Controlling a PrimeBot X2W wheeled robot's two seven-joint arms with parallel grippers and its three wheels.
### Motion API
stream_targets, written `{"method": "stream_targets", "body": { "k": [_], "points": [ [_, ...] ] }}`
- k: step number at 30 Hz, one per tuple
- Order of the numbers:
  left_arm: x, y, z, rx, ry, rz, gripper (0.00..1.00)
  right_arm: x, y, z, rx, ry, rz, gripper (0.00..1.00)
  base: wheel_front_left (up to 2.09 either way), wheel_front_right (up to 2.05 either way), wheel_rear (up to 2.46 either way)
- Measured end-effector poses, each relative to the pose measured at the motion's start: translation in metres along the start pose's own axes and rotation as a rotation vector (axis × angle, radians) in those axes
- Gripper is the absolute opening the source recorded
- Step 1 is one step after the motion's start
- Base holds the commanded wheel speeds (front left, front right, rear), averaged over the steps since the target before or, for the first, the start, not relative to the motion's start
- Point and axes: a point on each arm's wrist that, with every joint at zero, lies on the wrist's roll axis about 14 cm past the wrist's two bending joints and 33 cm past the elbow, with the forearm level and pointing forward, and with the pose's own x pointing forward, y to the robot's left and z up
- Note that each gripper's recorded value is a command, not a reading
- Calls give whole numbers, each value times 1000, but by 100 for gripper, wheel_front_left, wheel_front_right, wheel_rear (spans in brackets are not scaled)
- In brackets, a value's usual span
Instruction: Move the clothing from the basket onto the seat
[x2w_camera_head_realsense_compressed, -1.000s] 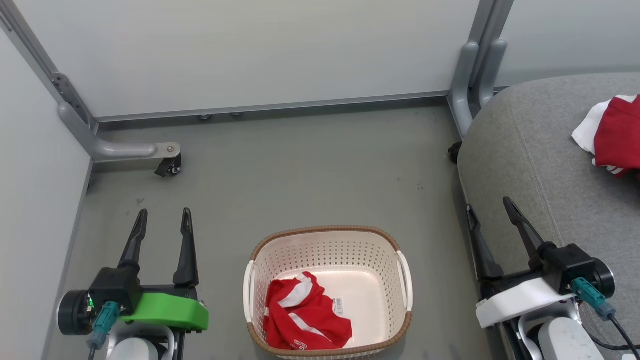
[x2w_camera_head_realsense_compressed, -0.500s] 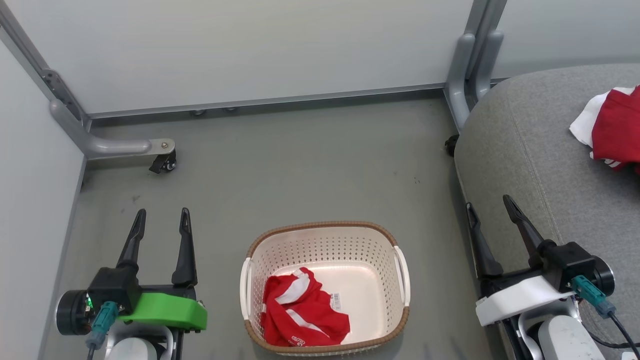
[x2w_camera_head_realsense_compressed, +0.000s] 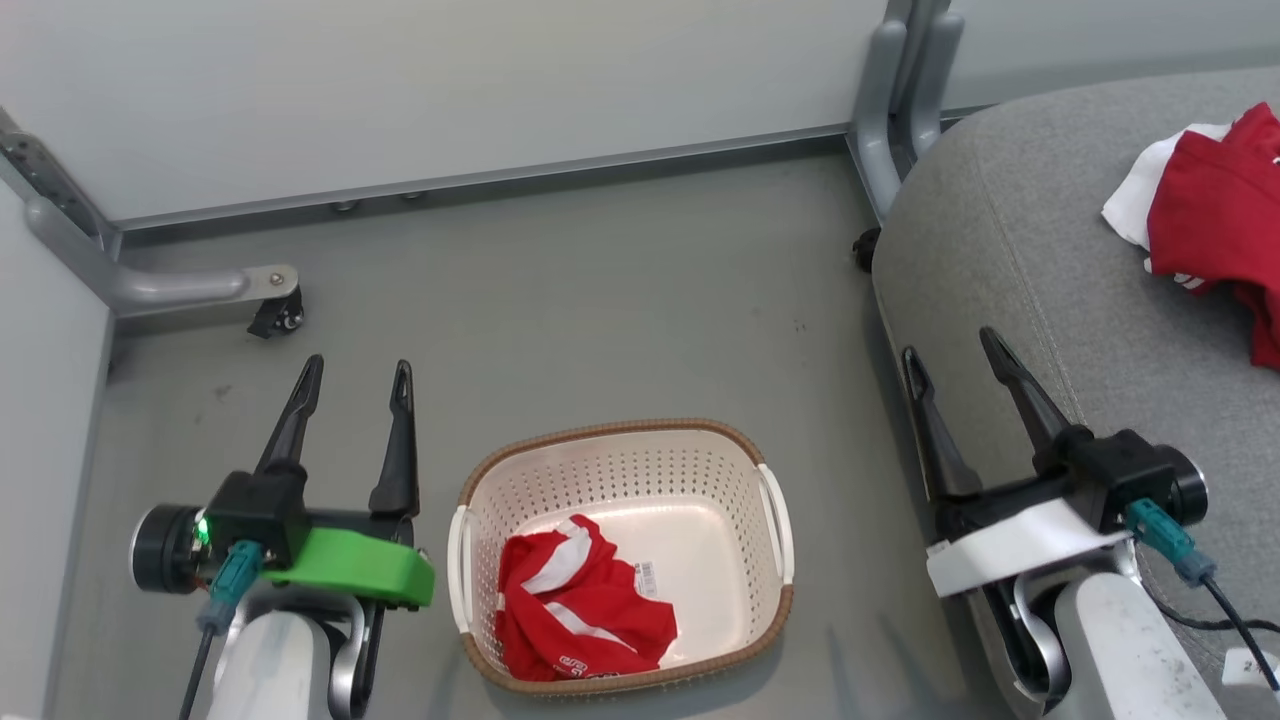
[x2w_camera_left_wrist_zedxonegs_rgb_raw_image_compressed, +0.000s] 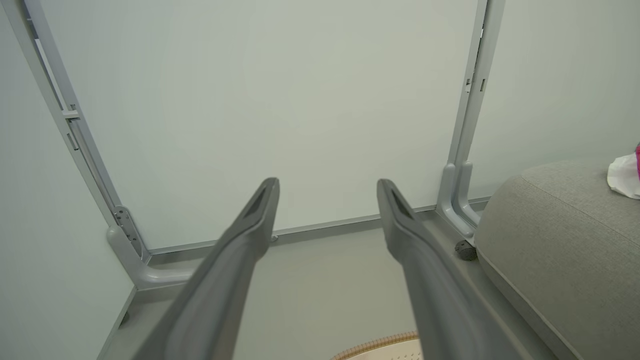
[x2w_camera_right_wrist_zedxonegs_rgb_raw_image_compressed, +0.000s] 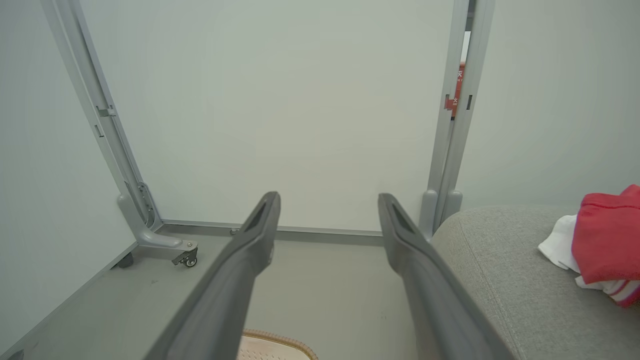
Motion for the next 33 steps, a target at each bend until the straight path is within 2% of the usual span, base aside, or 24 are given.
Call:
{"method": "stream_targets", "body": {
  "k": [9,18,27,33],
  "points": [
    [54,-43,-35,71,81,-204,100,37,-13,11,-40,-67,2,100,0,0,0],
    [85,-82,-117,125,262,-412,100,71,-36,-1,-64,-90,-14,100,0,0,0],
    [80,-97,-217,156,500,-537,100,86,-61,-39,-86,-38,-45,100,0,0,0],
    [62,-98,-279,182,658,-602,100,92,-72,-71,-88,10,-51,100,0,0,0]
  ]
}}
